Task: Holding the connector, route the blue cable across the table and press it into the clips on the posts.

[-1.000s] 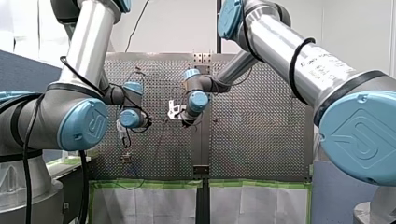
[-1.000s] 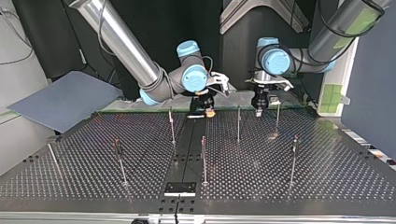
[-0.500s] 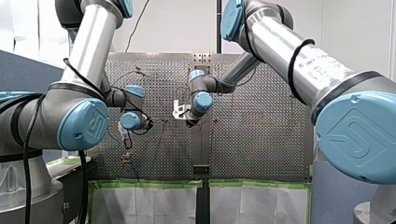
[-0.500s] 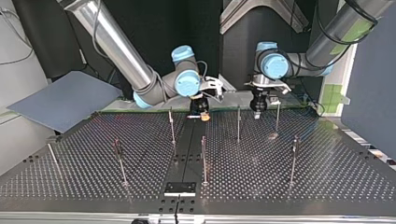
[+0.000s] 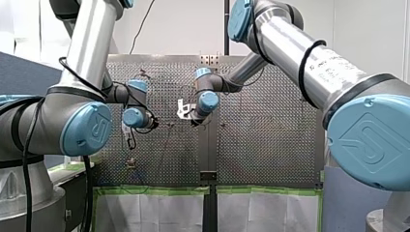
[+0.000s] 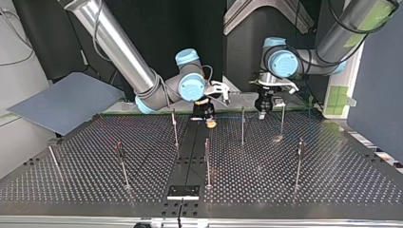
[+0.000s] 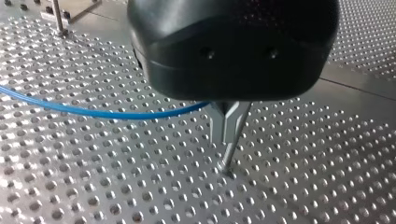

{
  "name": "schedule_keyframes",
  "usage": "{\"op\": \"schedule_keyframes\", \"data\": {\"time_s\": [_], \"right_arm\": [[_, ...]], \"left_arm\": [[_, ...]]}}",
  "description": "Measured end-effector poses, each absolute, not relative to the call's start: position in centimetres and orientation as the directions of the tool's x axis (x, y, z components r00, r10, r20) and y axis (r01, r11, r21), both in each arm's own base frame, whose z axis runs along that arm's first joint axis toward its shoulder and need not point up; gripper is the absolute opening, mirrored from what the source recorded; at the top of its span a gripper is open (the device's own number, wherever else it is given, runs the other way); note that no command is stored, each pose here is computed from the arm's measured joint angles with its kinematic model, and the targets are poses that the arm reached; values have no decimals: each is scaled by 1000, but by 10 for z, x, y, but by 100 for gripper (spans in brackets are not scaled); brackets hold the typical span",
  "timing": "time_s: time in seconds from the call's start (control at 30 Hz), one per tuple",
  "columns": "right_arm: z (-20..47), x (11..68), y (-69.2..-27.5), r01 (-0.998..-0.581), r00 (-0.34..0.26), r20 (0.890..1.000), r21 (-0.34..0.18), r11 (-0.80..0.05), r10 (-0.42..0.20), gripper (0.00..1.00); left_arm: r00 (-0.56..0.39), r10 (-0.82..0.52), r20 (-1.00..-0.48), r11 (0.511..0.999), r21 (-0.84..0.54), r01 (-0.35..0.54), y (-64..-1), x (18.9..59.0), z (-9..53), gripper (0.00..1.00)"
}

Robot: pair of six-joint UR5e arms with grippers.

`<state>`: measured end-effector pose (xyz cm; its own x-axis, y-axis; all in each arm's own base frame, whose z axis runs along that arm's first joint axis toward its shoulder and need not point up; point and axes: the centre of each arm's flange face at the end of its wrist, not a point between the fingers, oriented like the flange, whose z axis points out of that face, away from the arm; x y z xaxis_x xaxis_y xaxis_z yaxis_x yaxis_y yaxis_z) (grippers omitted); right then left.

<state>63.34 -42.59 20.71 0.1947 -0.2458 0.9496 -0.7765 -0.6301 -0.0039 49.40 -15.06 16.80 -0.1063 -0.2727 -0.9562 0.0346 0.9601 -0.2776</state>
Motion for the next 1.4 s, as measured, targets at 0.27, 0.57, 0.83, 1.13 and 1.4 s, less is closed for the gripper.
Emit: {"op": "schedule_keyframes", "data": {"time_s": [0.27,0.57,0.83,1.13,1.4], "right_arm": [[206,639,-413,-767,203,946,-9,-642,-255,0],[199,637,-411,-773,190,940,-35,-634,-284,0],[199,635,-412,-774,193,940,-32,-633,-283,0],[201,638,-413,-753,207,942,-17,-658,-262,0],[214,640,-413,-740,190,948,-34,-672,-256,0]], "left_arm": [[-140,-252,-958,965,-260,43,-157,471,157,0],[-114,-269,-956,960,-277,53,-159,468,155,0],[-136,-253,-958,963,-263,64,-160,461,150,0],[-124,-261,-957,948,-278,155,-174,458,159,0],[-107,-276,-955,939,-292,184,-178,456,174,0]]}}
